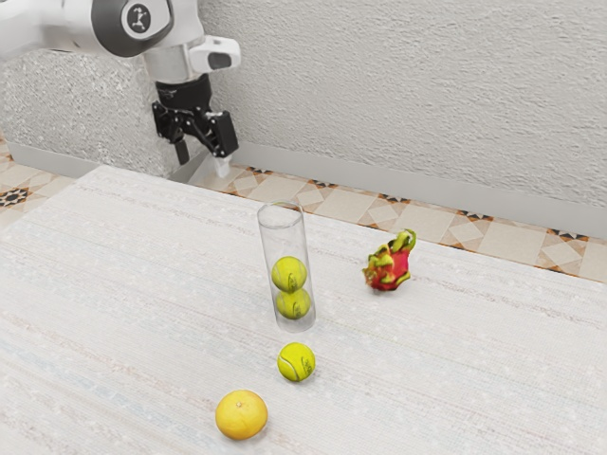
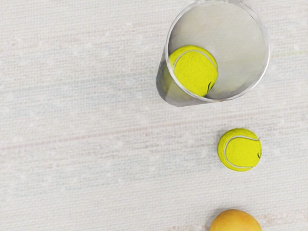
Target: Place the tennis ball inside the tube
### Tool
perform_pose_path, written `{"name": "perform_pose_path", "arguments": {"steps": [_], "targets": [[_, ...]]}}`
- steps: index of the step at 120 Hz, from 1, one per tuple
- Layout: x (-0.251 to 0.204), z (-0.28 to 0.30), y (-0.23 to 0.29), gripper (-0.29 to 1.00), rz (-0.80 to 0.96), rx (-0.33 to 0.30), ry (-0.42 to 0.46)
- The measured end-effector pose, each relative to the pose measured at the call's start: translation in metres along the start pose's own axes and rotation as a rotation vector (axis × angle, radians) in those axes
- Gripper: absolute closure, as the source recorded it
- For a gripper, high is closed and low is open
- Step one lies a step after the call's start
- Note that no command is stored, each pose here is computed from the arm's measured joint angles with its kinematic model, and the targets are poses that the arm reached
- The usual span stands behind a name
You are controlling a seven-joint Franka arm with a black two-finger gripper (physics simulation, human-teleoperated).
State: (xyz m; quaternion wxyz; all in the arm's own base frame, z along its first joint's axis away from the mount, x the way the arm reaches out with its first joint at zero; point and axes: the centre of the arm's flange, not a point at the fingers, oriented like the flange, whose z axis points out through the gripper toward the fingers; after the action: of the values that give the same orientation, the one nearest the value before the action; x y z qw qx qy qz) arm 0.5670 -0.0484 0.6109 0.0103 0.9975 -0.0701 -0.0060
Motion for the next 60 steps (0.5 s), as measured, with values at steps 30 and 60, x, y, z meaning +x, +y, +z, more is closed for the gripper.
{"name": "perform_pose_path", "arguments": {"steps": [30, 60], "targets": [[0.002, -0.007, 0.002, 0.0, 0.018, 0.005, 0.041], [-0.036, 0.037, 0.028, 0.0, 0.044, -0.014, -0.024]]}}
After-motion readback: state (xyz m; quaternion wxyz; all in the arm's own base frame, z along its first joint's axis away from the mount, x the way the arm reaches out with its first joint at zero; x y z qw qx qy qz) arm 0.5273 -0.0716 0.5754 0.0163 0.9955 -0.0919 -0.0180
